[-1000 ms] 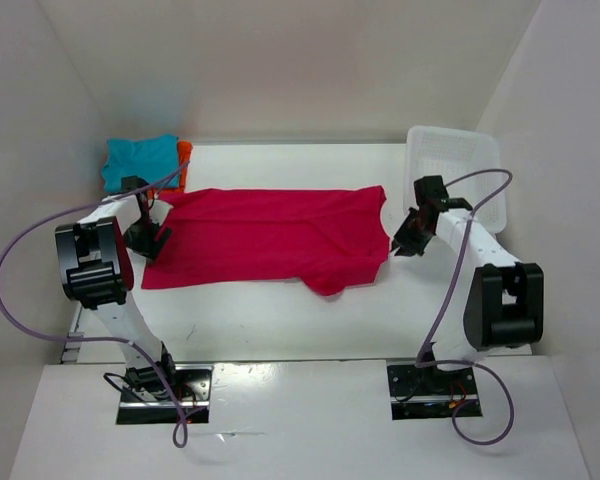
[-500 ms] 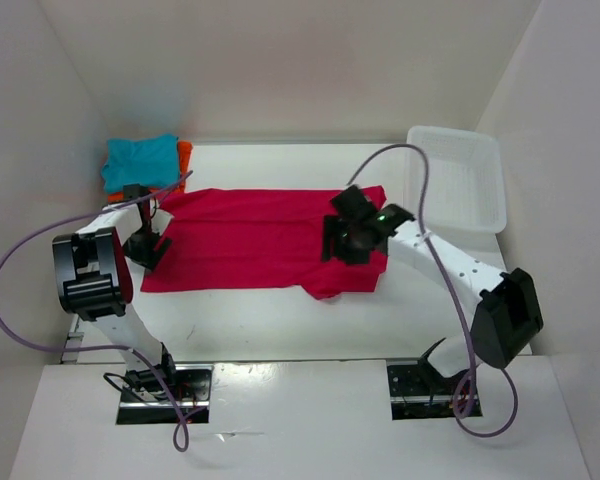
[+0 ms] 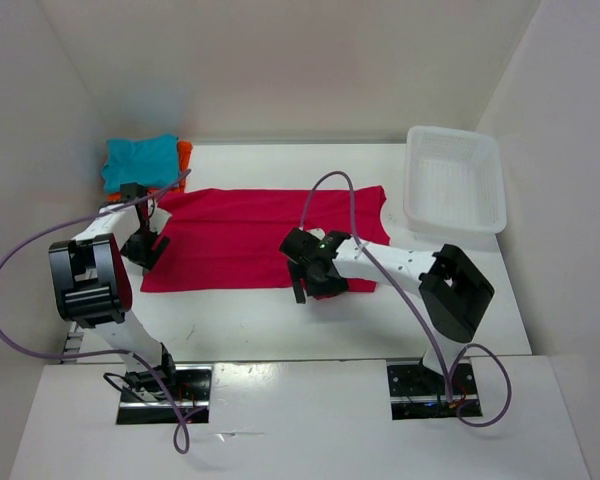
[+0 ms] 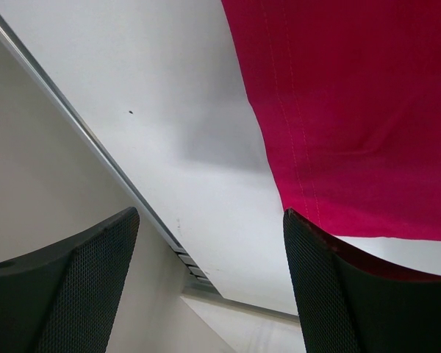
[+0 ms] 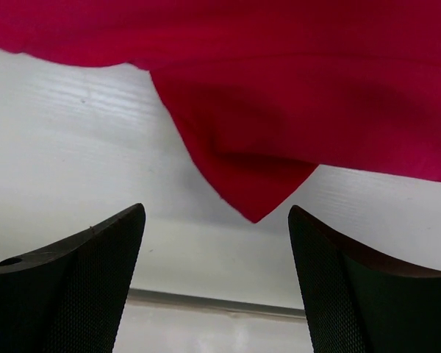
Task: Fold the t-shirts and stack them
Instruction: Grap the side of the flattened tshirt closest away from the robot with both arms
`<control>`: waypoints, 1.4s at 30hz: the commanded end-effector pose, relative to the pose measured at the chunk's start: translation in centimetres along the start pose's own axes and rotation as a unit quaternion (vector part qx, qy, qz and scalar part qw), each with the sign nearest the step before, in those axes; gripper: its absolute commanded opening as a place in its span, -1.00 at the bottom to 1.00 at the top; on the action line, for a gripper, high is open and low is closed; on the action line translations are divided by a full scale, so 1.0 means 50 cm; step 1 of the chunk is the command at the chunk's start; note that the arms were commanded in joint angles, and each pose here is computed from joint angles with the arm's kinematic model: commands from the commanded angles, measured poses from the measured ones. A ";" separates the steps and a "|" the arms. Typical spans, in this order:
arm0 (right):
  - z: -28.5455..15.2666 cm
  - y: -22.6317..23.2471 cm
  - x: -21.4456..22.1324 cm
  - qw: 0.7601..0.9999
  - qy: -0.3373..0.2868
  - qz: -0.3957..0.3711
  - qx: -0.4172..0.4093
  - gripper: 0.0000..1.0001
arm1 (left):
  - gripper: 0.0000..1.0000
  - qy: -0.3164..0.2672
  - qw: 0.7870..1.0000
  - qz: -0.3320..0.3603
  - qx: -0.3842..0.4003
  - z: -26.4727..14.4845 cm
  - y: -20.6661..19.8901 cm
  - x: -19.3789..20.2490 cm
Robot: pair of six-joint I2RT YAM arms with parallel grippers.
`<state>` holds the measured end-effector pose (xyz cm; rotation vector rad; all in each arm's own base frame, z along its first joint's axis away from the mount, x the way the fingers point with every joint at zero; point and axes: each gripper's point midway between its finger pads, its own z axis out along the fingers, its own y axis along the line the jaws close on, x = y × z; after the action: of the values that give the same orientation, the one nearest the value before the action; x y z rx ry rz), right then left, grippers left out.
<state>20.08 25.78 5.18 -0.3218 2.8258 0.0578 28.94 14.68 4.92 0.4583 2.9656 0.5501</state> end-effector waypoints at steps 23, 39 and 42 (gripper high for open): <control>-0.128 -0.090 -0.069 0.983 -0.016 -0.117 0.141 -1.00 | 0.72 -0.009 1.000 0.000 0.006 -0.014 -0.008 0.009; -0.030 -0.152 -0.515 0.967 -0.155 -0.039 0.200 -0.23 | 0.72 -0.005 1.000 0.003 0.019 -0.008 -0.014 0.014; -0.022 -0.159 -0.526 0.976 -0.144 -0.019 0.164 0.33 | 0.72 0.002 1.000 0.005 0.024 -0.004 -0.019 0.019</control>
<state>45.13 22.71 12.32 -0.2748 2.5106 -0.4190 28.22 14.35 4.44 0.4810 2.9849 0.5129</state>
